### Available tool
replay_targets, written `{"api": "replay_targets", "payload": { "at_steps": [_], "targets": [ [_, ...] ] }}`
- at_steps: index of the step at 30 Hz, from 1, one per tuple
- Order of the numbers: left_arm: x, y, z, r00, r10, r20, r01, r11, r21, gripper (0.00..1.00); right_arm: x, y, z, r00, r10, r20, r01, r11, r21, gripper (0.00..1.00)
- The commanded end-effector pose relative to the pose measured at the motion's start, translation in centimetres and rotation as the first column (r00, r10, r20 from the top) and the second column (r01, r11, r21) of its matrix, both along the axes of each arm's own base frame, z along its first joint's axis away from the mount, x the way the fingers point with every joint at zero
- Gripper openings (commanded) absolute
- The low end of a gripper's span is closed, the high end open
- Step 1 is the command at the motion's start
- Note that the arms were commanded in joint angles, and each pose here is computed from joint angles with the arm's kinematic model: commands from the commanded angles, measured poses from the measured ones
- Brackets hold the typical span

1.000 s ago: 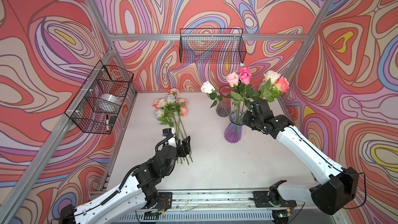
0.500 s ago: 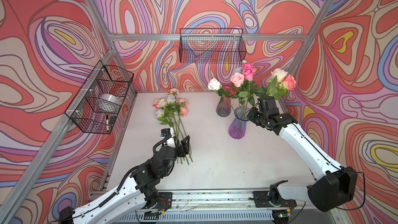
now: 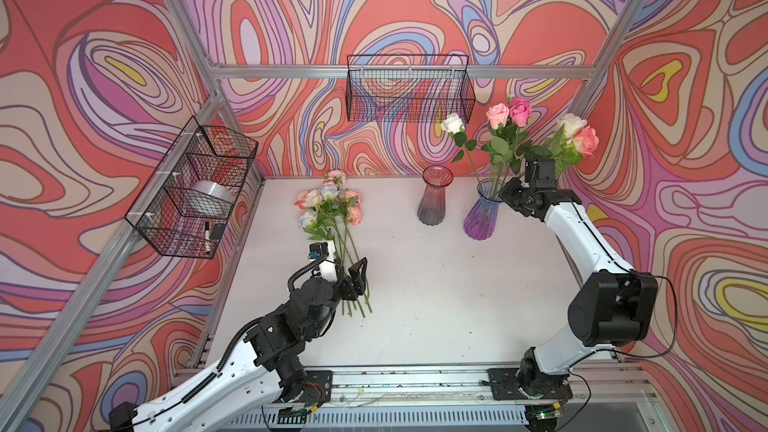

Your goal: Arrange the flowers into the vase

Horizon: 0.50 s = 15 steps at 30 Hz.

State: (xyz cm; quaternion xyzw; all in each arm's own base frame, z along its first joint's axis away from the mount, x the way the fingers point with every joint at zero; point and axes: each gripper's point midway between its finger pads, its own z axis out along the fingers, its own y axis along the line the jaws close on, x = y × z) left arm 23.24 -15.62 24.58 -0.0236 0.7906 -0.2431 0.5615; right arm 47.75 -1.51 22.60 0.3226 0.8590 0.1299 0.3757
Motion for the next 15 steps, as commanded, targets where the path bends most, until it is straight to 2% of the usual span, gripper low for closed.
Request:
{"api": "replay_targets", "payload": {
  "at_steps": [1, 8, 11, 15],
  "targets": [
    [-0.4, 0.2, 0.7, 1.0, -0.016, 0.0, 0.016, 1.0, 0.012, 0.76, 1.0, -0.5, -2.0, 0.998, 0.012, -0.069, -0.014, 1.0, -0.026, 0.0],
    [-0.7, 0.3, 1.1, 1.0, -0.029, 0.004, 0.029, 0.999, 0.027, 0.76, 2.2, -0.7, -2.0, 0.995, 0.017, -0.094, -0.02, 0.999, -0.031, 0.0],
    [-0.7, 0.3, 1.3, 0.999, -0.035, 0.007, 0.035, 0.999, 0.033, 0.77, 2.2, -0.6, -1.5, 0.996, 0.025, -0.083, -0.027, 0.999, -0.03, 0.23],
    [-0.7, 0.0, 1.7, 0.999, -0.046, 0.009, 0.045, 0.998, 0.042, 0.79, 2.0, -0.4, -0.2, 0.998, 0.036, -0.059, -0.037, 0.999, -0.025, 0.32]
  ]
}}
